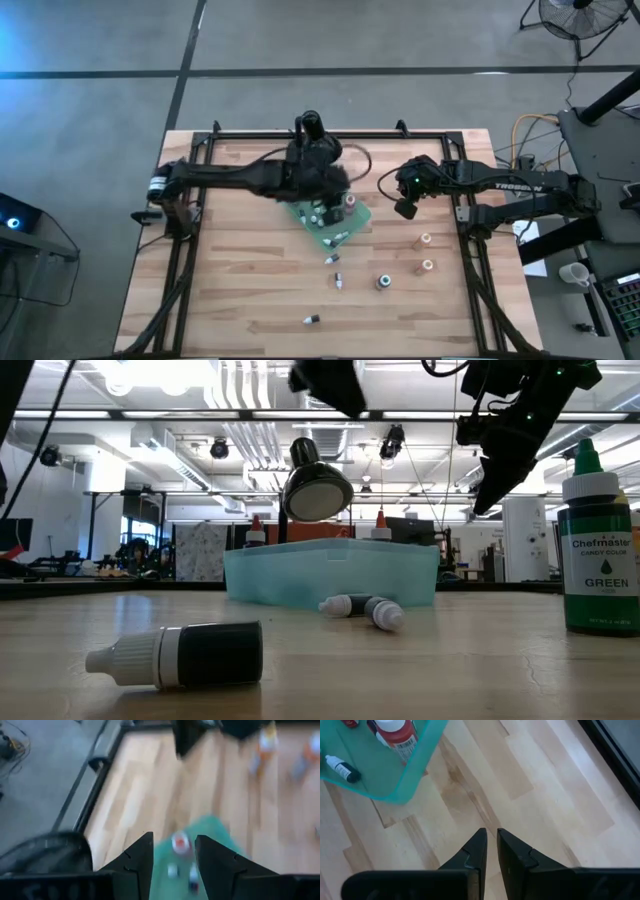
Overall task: Pick & Place food coloring
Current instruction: Put the small black food coloring bottle into the green bin
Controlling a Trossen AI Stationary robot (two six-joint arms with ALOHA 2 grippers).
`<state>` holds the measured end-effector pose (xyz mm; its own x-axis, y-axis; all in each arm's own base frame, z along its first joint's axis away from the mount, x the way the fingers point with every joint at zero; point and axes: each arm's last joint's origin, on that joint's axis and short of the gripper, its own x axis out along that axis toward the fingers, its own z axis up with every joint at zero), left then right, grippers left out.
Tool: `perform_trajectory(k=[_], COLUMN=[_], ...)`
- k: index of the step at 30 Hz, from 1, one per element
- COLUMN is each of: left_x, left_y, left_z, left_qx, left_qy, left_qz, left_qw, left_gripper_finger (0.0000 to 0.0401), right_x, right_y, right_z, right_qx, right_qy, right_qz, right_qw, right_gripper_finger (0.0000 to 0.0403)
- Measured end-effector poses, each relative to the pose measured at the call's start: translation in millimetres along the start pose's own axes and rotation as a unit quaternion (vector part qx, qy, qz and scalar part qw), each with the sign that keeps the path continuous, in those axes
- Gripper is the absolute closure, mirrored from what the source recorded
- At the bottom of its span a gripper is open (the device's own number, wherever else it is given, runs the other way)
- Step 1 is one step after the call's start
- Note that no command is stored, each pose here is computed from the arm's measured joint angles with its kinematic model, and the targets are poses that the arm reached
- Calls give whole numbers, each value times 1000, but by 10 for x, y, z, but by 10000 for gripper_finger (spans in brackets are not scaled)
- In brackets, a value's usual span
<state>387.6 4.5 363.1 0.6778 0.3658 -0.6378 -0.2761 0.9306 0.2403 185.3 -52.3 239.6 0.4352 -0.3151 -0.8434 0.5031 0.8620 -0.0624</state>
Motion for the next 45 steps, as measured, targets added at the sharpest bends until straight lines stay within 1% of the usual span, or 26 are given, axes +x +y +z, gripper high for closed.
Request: perform_trajectory(k=[2, 4, 6, 9, 10, 12, 14, 17, 18, 19, 21, 23, 25, 27, 29, 34, 37, 42, 43, 45], left_x=[-123, -222, -337, -476, -515, -561, -593, -628, -639, -650, -656, -627, -600, -570, -528, -488, -470, -423, -404, -378], left_y=[-66, -142, -242, -463, -564, -803, -1066, -1401, -1491, -1574, -1740, -1883, -1996, -2077, -2133, -2225, -2233, -2206, -2213, -2225], left_z=[-100, -178, -258, -317, -333, -368, -463, -745, -848, -941, -1101, -1211, -1268, -1306, -1386, -1619, -1731, -1814, -1835, -1854], left_qx=[20, 25, 21, -11, -23, -38, -29, -13, -19, -38, -98, -160, -195, -212, -216, -212, -195, -156, -152, -158], left_qy=[43, 77, 112, 142, 146, 132, 119, 145, 160, 174, 186, 179, 153, 116, 87, 65, 81, 80, 83, 90], left_qz=[-8, -29, -70, -154, -179, -217, -248, -269, -269, -268, -272, -289, -318, -350, -374, -402, -395, -376, -370, -367], left_qw=[999, 996, 991, 978, 973, 966, 961, 952, 950, 947, 939, 927, 915, 905, 898, 888, 894, 910, 912, 912], left_gripper_finger=[282, 282, 282, 282, 282, 282, 282, 282, 282, 282, 282, 282, 282, 282, 282, 282, 282, 282, 282, 282], right_x=[0, -1, -1, -1, -1, -1, -1, -1, -1, -1, -1, -1, -1, -1, -1, -1, -1, -1, -1, 0], right_y=[1, 1, 1, 1, 1, 1, 1, 2, 2, 2, 2, 2, 3, 3, 3, 2, 0, 0, -1, -1], right_z=[-1, -1, -1, 0, 0, 0, 0, 2, 4, 5, 5, 6, 6, 6, 6, 2, -5, -7, -8, -8], right_qx=[0, 0, 0, -1, -1, -2, -4, -12, -16, -19, -27, -39, -47, -49, -49, -49, -50, -47, -47, -48], right_qy=[0, 0, 0, 0, 0, 0, 0, -1, -2, -3, -3, -3, -3, -3, -3, -1, 2, 4, 4, 4], right_qz=[0, 0, 0, 0, 0, 0, 0, 1, 1, 1, 1, 1, 1, 1, 1, 0, 0, 0, 0, -1], right_qw=[1000, 1000, 1000, 1000, 1000, 1000, 1000, 1000, 1000, 1000, 1000, 999, 999, 999, 999, 999, 999, 999, 999, 999], right_gripper_finger=[365, 365, 365, 365, 365, 365, 365, 365, 365, 365, 365, 365, 365, 365, 365, 365, 365, 365, 365, 365])
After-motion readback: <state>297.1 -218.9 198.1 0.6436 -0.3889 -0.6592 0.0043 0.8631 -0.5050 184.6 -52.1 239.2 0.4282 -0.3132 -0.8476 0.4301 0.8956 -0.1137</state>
